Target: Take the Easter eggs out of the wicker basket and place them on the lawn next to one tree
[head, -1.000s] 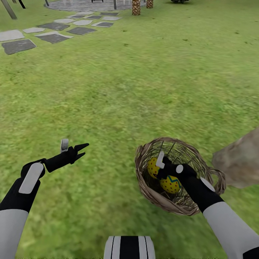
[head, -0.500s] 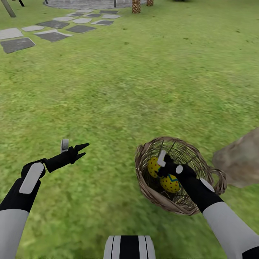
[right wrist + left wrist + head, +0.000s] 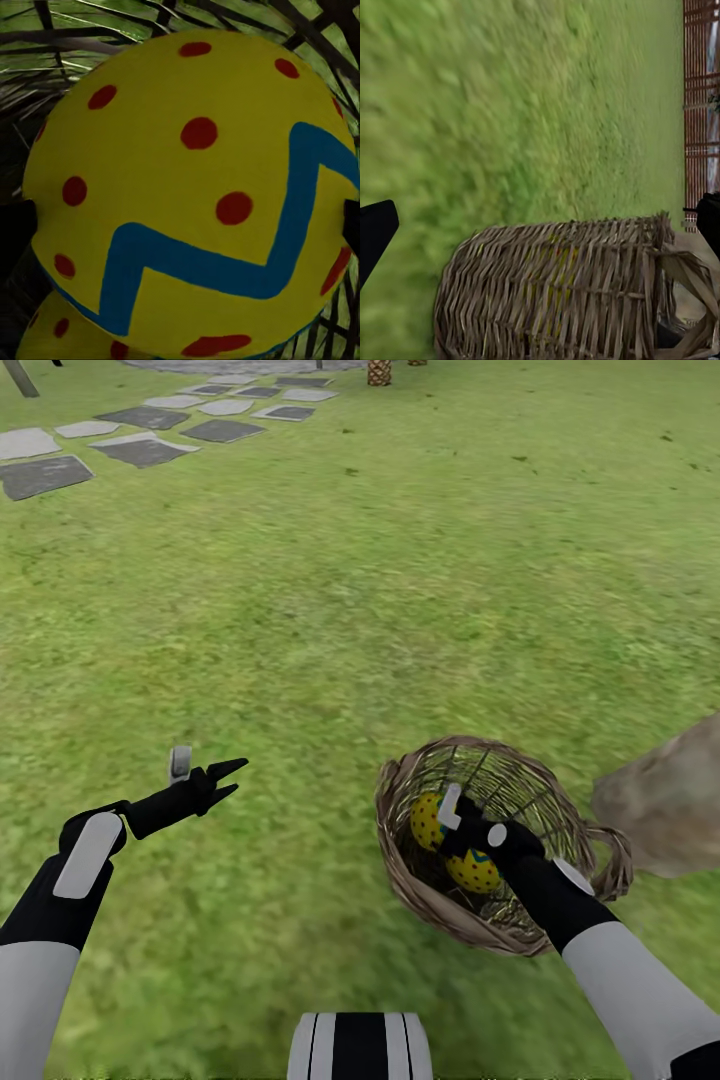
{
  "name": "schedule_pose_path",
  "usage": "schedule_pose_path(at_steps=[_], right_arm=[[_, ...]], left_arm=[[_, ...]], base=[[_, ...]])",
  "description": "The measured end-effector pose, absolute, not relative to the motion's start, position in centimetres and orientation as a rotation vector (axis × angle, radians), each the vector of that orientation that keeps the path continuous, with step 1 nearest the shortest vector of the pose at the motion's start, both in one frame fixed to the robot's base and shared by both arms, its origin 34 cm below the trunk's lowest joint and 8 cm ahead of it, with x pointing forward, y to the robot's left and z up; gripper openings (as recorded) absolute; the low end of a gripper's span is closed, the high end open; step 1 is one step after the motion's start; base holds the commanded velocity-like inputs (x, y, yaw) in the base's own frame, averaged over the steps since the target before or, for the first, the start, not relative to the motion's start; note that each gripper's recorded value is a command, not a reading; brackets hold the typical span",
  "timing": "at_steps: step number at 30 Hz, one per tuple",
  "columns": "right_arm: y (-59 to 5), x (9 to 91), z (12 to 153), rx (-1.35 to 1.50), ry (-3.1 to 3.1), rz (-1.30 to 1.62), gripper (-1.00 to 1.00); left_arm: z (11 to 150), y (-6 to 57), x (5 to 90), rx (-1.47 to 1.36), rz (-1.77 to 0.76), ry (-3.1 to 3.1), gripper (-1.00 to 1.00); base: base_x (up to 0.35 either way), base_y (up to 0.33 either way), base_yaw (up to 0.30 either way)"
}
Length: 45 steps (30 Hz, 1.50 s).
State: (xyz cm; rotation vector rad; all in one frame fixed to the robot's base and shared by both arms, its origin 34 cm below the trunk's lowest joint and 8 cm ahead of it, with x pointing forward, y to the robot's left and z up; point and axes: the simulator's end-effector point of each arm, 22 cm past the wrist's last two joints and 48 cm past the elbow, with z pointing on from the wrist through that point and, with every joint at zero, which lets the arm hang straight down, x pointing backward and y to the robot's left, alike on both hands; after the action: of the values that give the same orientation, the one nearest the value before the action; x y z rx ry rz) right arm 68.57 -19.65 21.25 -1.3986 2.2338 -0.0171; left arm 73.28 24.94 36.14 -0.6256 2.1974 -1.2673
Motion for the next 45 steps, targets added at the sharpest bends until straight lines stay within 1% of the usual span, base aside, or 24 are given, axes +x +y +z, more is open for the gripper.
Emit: schedule_pose_path(at_steps=[30,31,45], right_arm=[[-18.2,68.3,19.4,-1.415,2.219,0.014,1.0],[-18.2,68.3,19.4,-1.415,2.22,0.015,-1.0],[-17.5,68.8,19.5,-1.414,2.196,0.022,-1.0]], left_arm=[[31.6,25.1,71.9,-0.684,-1.262,2.253,1.0],[31.6,25.1,71.9,-0.684,-1.262,2.253,1.0],[30.3,24.9,71.5,-0.7,-1.264,2.269,1.0]], base=[[0.0,0.0,0.0],[0.0,0.0,0.0],[0.0,0.0,0.0]])
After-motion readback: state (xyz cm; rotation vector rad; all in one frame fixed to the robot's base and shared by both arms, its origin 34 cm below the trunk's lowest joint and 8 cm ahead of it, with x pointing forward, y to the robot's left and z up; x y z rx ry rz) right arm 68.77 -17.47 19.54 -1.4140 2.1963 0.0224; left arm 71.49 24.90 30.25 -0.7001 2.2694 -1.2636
